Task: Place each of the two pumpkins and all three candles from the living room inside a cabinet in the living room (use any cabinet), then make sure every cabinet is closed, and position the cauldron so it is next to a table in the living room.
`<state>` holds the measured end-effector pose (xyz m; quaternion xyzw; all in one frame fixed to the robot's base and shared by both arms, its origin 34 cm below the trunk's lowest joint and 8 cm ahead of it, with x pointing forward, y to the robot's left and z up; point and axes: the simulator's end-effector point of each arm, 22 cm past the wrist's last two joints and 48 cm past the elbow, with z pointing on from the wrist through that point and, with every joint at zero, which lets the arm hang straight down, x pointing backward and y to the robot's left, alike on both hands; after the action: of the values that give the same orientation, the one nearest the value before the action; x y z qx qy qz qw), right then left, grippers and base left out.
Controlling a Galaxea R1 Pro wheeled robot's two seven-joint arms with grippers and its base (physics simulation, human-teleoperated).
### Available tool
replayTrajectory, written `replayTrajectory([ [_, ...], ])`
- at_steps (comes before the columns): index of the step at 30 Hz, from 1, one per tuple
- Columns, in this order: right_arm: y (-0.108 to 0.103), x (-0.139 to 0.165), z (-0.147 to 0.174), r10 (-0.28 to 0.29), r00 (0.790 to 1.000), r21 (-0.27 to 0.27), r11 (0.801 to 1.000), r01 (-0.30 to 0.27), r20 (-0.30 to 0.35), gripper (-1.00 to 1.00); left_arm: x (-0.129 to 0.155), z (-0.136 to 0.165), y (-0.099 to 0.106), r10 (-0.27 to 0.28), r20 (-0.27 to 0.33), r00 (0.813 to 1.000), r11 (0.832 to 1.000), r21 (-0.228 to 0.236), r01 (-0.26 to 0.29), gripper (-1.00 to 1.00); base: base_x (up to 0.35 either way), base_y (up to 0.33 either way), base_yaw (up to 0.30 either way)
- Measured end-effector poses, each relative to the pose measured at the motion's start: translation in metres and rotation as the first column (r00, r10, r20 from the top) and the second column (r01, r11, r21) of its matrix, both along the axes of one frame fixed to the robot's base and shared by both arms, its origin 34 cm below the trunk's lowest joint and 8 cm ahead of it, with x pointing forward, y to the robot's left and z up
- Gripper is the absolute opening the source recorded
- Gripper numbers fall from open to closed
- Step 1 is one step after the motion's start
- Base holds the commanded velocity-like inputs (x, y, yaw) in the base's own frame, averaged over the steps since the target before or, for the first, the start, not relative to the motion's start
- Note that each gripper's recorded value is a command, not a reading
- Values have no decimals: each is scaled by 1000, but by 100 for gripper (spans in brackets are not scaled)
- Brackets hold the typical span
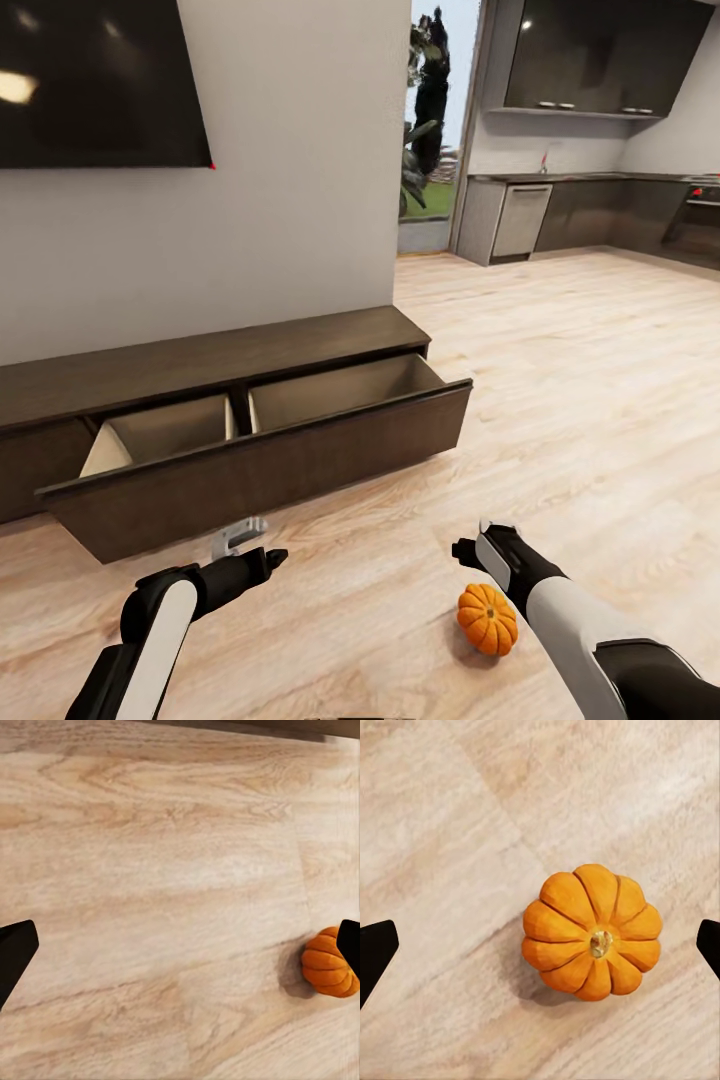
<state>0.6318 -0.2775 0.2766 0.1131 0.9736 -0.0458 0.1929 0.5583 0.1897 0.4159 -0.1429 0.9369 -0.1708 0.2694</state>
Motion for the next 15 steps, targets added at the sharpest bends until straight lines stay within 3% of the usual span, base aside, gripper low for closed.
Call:
replayTrajectory([
  [9,-4,-17,-27,-2,998,-9,1000,1,-57,100,-2,-16,-1,-2,-30,1000,1000,-4,2,100,12,3,0],
  [15,-34,-20,-38,-25,998,-48,999,22,-58,100,-5,-28,-2,-4,-54,999,1000,-6,4,100,0,0,0],
])
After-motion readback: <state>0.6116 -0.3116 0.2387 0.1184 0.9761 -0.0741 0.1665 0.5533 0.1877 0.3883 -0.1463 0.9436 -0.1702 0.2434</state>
